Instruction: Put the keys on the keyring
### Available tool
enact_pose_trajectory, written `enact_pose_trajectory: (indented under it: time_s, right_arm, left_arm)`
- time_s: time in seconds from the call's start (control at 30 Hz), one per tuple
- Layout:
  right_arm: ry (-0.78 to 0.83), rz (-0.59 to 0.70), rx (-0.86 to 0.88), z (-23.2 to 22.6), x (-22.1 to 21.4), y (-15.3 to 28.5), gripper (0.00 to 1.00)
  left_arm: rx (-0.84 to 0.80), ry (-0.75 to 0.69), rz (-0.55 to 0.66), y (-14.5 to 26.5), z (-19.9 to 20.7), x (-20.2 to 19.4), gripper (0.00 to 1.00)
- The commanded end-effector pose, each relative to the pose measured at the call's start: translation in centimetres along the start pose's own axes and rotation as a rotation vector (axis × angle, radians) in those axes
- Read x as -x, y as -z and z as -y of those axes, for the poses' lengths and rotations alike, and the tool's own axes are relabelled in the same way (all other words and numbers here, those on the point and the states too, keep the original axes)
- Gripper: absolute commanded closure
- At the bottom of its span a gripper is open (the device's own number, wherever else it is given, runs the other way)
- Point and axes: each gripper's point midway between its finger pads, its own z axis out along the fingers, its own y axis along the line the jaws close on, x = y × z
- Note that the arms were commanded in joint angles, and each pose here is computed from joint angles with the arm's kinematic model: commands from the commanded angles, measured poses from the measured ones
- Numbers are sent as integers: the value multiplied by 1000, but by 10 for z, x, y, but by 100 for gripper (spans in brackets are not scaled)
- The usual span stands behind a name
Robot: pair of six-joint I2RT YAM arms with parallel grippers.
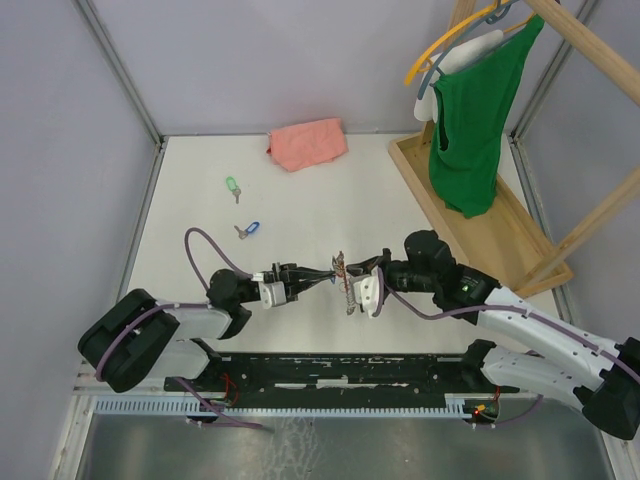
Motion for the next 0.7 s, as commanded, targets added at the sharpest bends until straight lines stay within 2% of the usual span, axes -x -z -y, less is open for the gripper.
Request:
enact_pose_trajectory:
  time_s: [0.0,0.27,0.67]
  right_arm:
    - [27,70,-79,18,19,5,99]
    - [-42,118,-116,18,23,8,99]
    - [-197,319,-198,24,30,20,99]
  left_arm:
    - [35,-107,79,-6,-14,22,97]
    - [26,-103,99,-6,-12,27,97]
    - [2,-95,139,-6,-7,40,97]
